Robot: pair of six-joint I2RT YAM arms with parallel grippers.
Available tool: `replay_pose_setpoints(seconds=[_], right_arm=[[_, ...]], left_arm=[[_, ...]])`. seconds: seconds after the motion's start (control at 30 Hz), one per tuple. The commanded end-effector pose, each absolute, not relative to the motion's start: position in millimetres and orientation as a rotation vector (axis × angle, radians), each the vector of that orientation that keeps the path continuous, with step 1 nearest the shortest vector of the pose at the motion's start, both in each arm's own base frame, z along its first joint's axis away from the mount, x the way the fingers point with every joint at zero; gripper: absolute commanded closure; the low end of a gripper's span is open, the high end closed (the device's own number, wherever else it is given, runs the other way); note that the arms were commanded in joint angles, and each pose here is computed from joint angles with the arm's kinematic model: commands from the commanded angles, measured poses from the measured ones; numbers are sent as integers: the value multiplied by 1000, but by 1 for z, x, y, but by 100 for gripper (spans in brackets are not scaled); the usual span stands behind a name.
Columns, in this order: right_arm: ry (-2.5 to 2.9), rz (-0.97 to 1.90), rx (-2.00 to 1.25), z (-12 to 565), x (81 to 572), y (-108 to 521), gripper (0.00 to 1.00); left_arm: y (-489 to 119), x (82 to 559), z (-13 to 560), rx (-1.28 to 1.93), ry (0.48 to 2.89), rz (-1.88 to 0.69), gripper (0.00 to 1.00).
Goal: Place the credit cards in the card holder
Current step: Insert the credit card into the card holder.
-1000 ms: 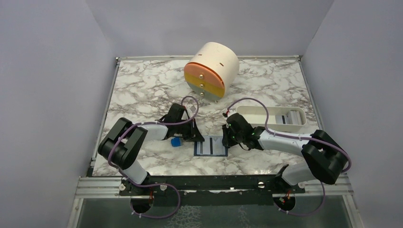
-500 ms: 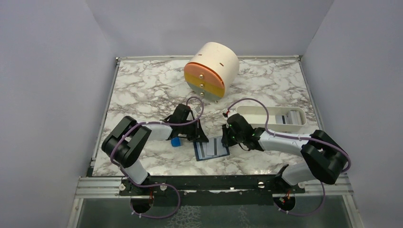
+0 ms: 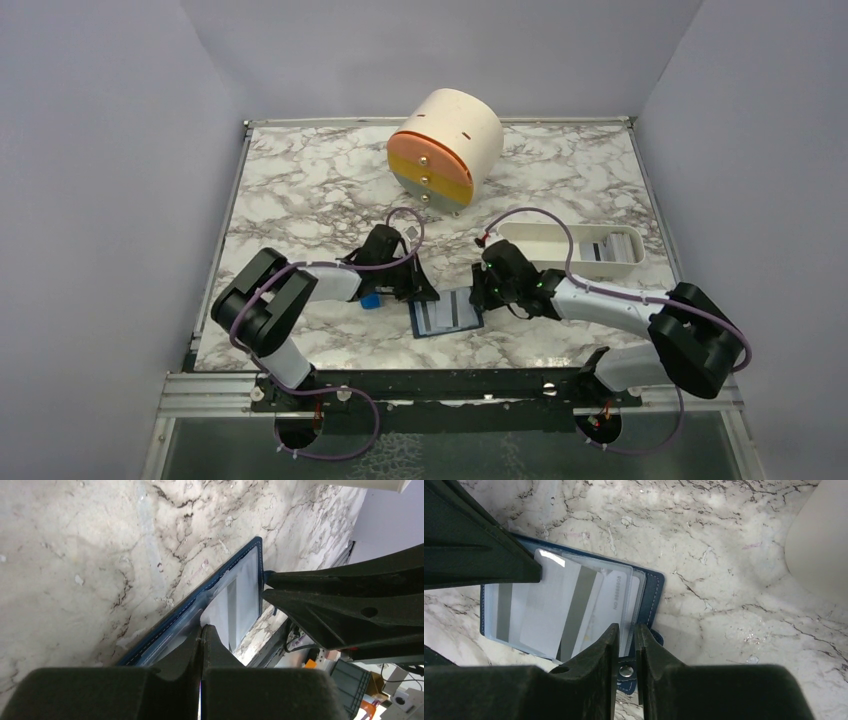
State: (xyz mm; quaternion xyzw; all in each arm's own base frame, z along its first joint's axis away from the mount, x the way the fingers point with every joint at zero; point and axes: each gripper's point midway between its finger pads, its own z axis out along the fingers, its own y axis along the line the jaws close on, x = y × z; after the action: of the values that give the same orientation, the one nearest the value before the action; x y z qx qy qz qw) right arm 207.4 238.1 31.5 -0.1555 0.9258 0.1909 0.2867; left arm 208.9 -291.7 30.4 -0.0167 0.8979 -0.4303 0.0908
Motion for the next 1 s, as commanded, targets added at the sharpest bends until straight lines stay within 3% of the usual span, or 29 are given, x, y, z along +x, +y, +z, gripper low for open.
replay_pose_setpoints(seconds=[0.0,0.87,0.97], right_arm=[[2500,512,-364,28,199,232,81],[2519,615,-265,31,183,231,83],[2500,573,-270,42,187,226,80]], left_arm=[[-289,210,32,-113,2631,-1229,100],[-311,199,42,-173,2555,-1242,100],[-311,201,51,-159,2519,-1251,72]])
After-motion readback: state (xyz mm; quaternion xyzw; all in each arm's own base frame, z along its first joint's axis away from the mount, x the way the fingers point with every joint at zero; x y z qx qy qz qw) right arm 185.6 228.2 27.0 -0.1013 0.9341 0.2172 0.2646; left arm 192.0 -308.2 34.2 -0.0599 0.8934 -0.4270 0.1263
